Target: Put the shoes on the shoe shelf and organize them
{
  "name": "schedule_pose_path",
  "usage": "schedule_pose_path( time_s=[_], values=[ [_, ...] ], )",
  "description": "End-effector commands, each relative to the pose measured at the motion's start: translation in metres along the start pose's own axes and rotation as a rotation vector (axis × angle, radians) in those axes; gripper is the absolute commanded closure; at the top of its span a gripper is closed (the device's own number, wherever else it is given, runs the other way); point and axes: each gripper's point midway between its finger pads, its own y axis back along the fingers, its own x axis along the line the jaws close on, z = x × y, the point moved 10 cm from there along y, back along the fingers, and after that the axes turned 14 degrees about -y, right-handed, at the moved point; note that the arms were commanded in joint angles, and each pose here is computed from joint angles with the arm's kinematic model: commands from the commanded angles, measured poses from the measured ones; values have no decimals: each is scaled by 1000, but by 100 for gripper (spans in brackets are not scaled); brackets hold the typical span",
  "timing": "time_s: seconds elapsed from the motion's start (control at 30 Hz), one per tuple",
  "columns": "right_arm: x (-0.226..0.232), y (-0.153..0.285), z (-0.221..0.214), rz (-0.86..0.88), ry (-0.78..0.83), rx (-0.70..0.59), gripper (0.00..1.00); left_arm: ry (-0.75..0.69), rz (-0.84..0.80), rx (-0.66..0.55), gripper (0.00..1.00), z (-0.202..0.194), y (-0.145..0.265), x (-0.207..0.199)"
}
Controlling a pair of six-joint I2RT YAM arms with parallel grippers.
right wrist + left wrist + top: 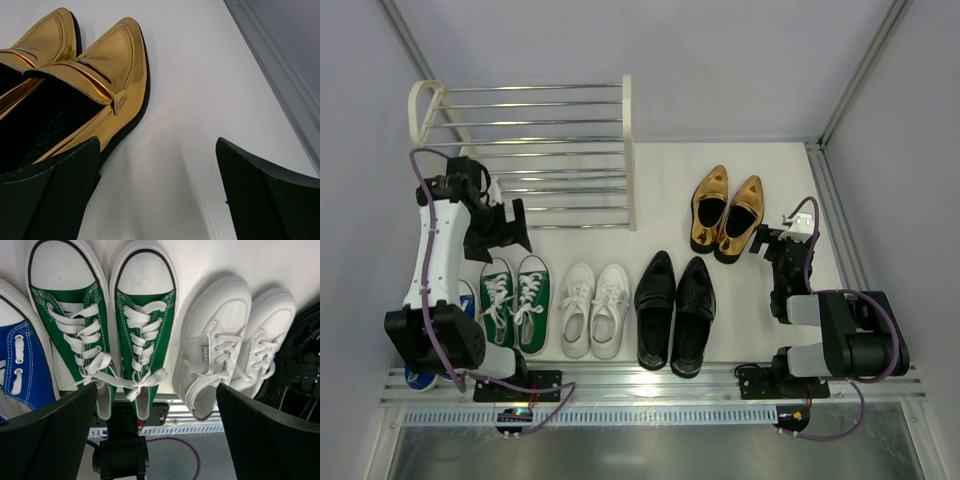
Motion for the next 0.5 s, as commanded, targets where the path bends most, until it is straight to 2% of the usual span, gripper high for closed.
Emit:
schedule_pose_path(
  time_s=[0.0,0.2,0.33,0.43,0.47],
  values=[
    [5,-4,15,25,-10,-85,3,55,-75,-33,0,-27,24,-17],
    [5,-4,14,25,-10,-83,3,48,-161,-52,0,-46,33,-27],
    [5,-4,15,24,-10,-87,3,58,-175,15,0,-63,26,-29],
    [4,-3,14,23,-9,-82,3,25,-210,-83,0,-54,43,-31],
    [5,-4,15,24,-10,-87,3,-22,-187,-201,0,-41,65,-30]
  ],
)
